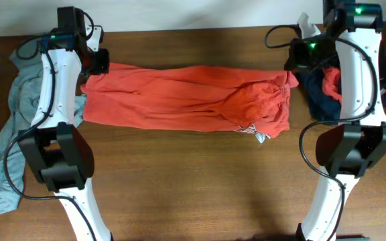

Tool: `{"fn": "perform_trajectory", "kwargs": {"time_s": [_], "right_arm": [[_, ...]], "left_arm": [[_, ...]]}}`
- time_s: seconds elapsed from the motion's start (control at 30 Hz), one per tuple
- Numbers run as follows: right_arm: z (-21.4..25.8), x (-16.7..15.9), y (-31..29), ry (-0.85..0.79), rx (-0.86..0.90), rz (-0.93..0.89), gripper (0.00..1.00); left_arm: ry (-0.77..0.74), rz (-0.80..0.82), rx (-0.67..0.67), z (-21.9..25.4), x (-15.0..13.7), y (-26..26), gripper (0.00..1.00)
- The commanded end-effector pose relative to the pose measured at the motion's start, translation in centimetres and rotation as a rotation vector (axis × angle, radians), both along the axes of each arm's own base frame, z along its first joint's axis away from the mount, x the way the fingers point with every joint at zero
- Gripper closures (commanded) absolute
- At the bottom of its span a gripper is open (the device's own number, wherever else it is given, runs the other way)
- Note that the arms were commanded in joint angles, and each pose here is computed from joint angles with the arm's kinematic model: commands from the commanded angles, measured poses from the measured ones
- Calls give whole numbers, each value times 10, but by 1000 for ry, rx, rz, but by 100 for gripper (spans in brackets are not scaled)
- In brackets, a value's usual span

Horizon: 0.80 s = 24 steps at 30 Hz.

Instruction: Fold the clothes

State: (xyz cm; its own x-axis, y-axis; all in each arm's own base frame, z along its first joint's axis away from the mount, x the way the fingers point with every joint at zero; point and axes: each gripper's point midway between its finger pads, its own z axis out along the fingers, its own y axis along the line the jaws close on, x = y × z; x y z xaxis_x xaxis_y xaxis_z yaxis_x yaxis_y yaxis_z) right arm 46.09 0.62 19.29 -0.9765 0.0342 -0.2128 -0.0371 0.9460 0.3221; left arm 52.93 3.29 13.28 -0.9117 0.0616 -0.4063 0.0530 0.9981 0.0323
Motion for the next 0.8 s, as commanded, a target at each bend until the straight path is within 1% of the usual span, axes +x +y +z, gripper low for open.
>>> {"fn": "perform_trajectory", "kwargs": {"time_s": [0.0, 0.17, 0.27, 0.43, 0.67, 0.77], "right_arm": [[-12, -10, -11, 47, -33, 4, 96], [-27, -21, -14, 109, -26, 14, 96], [-33, -29, -13, 137, -26, 55, 96], [-47, -37, -18, 186, -32, 54, 96], [-78, -54, -22, 283, -13, 40, 96], [-91, -61, -23, 316, -7, 35, 96]], "left_arm": [[10, 55, 94, 12, -10, 27, 99], [89, 80, 108, -6, -28, 39, 99], [137, 84, 105, -19, -39, 42, 99], [194, 63, 107, -41, -51, 41, 100], [239, 61, 103, -69, -63, 39, 99], [237, 68, 120, -74, -63, 43, 99]]}}
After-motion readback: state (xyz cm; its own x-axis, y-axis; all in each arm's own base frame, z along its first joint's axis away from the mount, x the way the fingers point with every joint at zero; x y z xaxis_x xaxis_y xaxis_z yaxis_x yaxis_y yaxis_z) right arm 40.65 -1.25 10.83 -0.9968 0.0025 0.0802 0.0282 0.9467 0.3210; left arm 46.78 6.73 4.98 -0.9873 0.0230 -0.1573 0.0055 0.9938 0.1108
